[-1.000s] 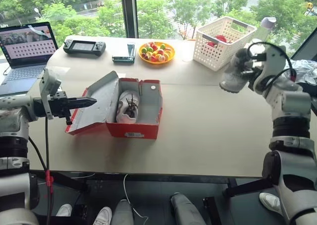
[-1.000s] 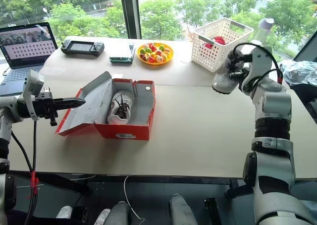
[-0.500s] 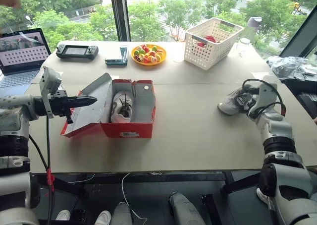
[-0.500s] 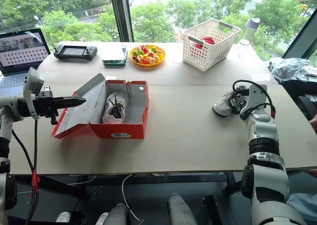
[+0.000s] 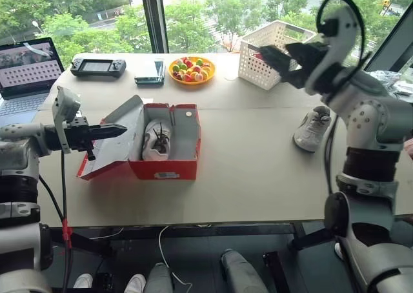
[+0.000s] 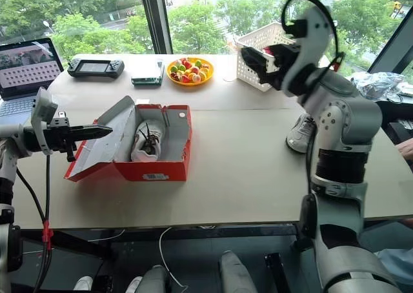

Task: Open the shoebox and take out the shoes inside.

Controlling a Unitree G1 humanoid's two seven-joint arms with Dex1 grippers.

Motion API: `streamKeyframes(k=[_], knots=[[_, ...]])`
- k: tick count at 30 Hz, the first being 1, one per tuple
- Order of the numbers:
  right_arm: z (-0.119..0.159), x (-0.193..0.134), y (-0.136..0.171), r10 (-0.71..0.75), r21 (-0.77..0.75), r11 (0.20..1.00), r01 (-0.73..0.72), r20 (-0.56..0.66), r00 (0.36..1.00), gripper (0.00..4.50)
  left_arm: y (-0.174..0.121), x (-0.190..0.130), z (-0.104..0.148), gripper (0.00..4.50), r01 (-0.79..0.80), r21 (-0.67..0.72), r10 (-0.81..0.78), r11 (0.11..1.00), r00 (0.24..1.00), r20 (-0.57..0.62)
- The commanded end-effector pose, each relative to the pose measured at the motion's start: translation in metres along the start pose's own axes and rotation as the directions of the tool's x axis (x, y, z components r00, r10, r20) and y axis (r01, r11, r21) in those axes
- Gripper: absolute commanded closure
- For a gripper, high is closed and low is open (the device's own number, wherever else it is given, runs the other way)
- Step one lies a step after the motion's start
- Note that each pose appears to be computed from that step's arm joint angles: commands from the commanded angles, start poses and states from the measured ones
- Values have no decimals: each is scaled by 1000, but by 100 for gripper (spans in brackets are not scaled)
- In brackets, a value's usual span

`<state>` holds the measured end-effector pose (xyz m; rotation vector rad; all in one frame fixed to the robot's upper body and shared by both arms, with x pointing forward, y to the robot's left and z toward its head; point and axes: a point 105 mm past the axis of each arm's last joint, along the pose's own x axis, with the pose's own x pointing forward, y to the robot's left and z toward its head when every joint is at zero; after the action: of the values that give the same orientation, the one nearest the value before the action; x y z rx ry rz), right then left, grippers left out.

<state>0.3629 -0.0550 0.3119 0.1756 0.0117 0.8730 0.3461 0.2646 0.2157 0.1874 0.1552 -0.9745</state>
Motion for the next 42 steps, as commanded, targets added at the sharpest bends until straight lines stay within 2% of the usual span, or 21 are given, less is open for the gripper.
streamKeyframes(k=[1, 4, 9, 15, 19, 22, 33, 36, 42], knots=[[-35, 17, 38, 108, 55, 993, -100, -153, 982, 9, 0, 2, 9, 450, 1, 30, -2, 1000, 1000, 25], [-54, 33, 58, 163, 53, 986, -155, -238, 958, 9, 1, 5, 8, 450, 4, 27, -5, 1000, 1000, 28], [-74, 58, 64, 153, 12, 987, -158, -327, 933, 9, 1, 9, 8, 450, 14, 26, -14, 1000, 999, 30], [-100, 75, 49, 121, -17, 990, -139, -403, 907, 9, 0, 8, 6, 450, 14, 24, -15, 1000, 1000, 27], [-128, 90, 25, 33, -123, 987, -99, -453, 891, 9, -2, 4, 5, 450, 10, 23, -11, 1000, 1000, 27], [-138, 94, 16, 8, -174, 980, -102, -471, 882, 9, -2, 2, 5, 450, 5, 23, -6, 1000, 1000, 25], [-158, 108, 26, 70, -72, 990, -121, -495, 866, 9, -2, -3, 3, 450, -9, 23, 8, 1000, 1000, 18], [-159, 109, 26, 71, -65, 991, -118, -491, 868, 75, -3, -2, 3, 450, -9, 23, 9, 1000, 1000, 17], [-157, 109, 23, 61, -63, 993, -104, -483, 874, 282, -3, -1, 3, 450, -7, 22, 7, 1000, 1000, 18]])
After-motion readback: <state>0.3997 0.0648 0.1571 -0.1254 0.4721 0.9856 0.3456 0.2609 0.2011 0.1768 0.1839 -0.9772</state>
